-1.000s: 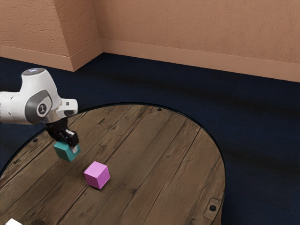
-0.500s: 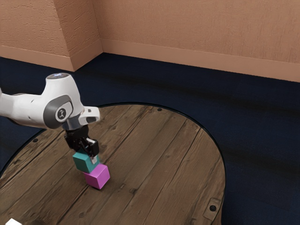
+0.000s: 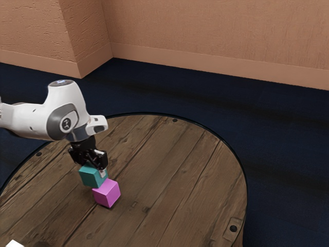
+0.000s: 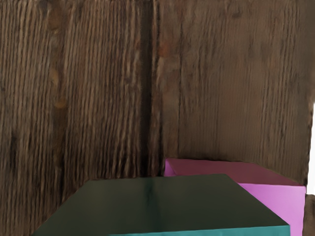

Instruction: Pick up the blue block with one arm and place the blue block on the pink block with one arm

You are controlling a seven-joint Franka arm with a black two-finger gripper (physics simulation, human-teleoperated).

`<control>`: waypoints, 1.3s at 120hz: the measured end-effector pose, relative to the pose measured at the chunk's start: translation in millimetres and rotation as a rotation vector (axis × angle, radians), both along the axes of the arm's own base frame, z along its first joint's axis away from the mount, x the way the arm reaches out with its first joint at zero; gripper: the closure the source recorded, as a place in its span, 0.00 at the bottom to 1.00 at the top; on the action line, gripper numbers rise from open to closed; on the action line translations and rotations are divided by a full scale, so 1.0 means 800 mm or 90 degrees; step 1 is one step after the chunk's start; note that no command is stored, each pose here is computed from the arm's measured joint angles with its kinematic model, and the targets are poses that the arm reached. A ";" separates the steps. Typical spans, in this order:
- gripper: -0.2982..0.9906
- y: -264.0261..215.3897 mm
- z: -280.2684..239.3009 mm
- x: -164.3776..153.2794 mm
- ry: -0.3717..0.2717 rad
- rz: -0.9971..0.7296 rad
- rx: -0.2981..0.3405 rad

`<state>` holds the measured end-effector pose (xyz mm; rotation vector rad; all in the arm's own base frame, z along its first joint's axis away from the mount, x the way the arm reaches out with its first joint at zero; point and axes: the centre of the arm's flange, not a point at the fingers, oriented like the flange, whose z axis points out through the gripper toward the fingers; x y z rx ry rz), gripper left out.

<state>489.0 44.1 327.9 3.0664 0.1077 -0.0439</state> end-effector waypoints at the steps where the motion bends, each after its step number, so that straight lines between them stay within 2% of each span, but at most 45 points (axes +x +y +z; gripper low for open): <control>1: 0.49 -0.001 0.000 0.000 0.000 0.000 0.000; 44: 0.49 -0.035 0.003 0.001 -0.002 -0.025 0.004; 110: 0.49 -0.053 0.005 0.002 -0.009 -0.083 0.005; 131: 0.35 -0.067 -0.001 0.002 -0.006 -0.100 -0.007; 156: 0.28 -0.067 0.021 0.003 -0.029 -0.108 -0.007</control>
